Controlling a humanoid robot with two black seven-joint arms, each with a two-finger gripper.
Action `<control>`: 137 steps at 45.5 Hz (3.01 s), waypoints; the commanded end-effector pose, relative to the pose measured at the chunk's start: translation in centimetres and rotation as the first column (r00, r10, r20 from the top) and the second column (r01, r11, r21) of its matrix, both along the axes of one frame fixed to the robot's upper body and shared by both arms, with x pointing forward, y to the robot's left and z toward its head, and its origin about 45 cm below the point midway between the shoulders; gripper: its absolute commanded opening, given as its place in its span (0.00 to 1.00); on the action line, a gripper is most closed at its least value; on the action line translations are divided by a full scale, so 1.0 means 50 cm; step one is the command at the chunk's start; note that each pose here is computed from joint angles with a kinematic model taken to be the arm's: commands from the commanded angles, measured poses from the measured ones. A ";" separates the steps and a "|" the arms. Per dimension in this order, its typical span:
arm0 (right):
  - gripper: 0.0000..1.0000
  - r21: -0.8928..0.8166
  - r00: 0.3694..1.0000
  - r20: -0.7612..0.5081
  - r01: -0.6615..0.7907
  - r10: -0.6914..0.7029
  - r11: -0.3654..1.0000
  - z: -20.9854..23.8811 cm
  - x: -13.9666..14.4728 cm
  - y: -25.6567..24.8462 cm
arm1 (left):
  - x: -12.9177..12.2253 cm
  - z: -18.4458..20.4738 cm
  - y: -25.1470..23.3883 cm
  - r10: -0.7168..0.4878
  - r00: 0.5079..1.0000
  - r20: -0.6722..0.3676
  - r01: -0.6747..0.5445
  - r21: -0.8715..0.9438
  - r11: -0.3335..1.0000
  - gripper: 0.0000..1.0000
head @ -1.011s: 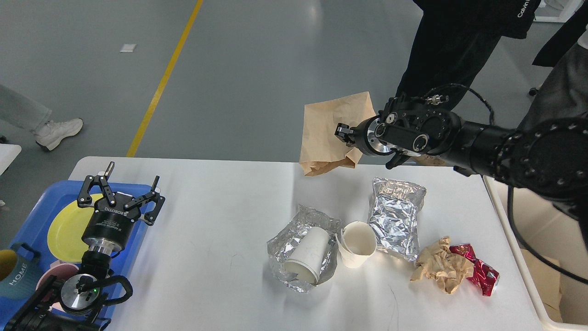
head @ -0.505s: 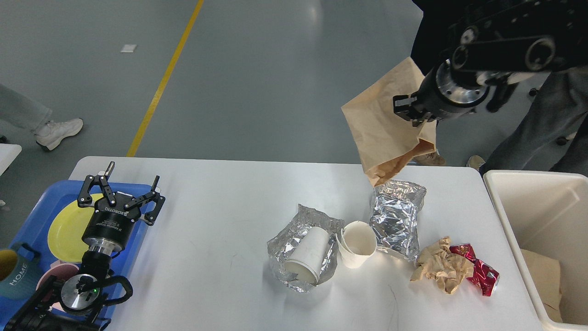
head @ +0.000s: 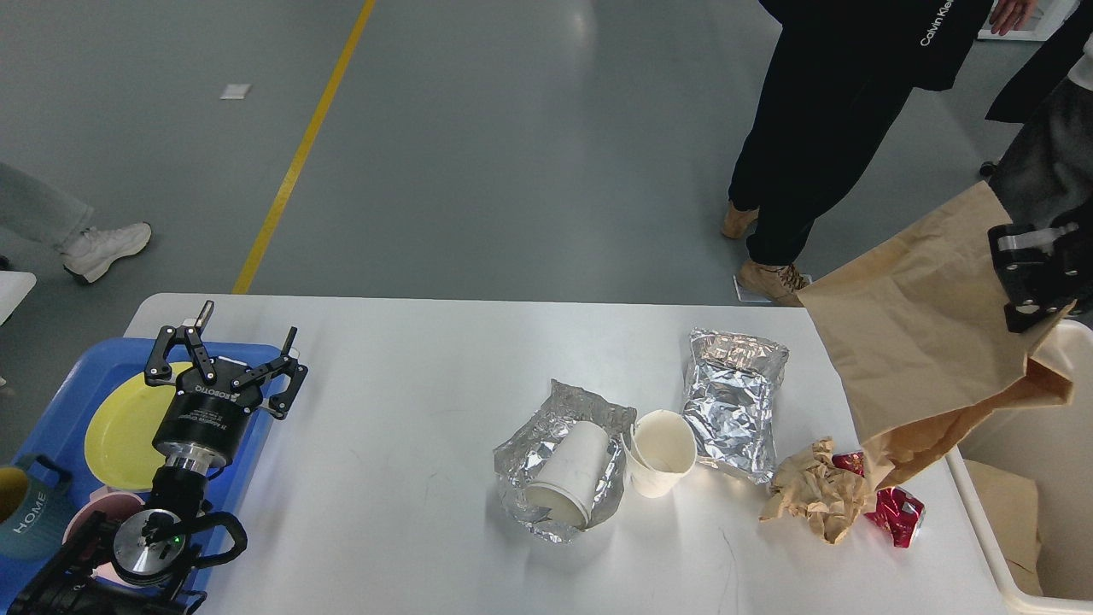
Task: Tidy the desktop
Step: 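Lift the brown paper bag over the white bin and drop it in, then withdraw the right gripper up out of the white bin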
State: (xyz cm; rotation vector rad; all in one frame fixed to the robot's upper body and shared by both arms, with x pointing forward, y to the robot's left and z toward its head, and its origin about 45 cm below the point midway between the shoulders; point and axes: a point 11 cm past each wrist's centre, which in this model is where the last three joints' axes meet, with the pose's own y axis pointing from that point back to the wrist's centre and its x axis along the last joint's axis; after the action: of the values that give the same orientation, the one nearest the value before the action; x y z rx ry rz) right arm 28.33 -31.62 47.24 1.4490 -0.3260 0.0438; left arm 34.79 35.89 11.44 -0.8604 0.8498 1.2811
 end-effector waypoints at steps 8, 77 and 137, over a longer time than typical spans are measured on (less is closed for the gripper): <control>0.00 0.007 0.975 0.109 0.194 -0.193 0.981 -0.026 -0.002 -0.150 | 0.001 0.001 0.000 0.000 1.000 0.001 0.000 0.000 1.000 0.97; 0.00 -0.246 0.866 0.333 0.462 -0.373 0.852 -0.923 -0.144 -0.496 | 0.000 0.000 0.000 0.000 1.000 0.000 0.000 0.000 1.000 0.97; 1.00 -0.272 0.842 0.445 0.451 -0.304 0.850 -0.900 -0.118 -0.508 | 0.001 0.001 0.000 0.001 1.000 0.002 -0.001 -0.001 1.000 0.97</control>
State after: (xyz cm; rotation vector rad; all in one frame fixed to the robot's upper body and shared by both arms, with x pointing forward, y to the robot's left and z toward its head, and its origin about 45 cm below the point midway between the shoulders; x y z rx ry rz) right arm 22.42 -56.83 2.08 0.9717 -0.8864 0.0618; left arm 34.82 35.91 11.48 -0.8621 0.8488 1.2813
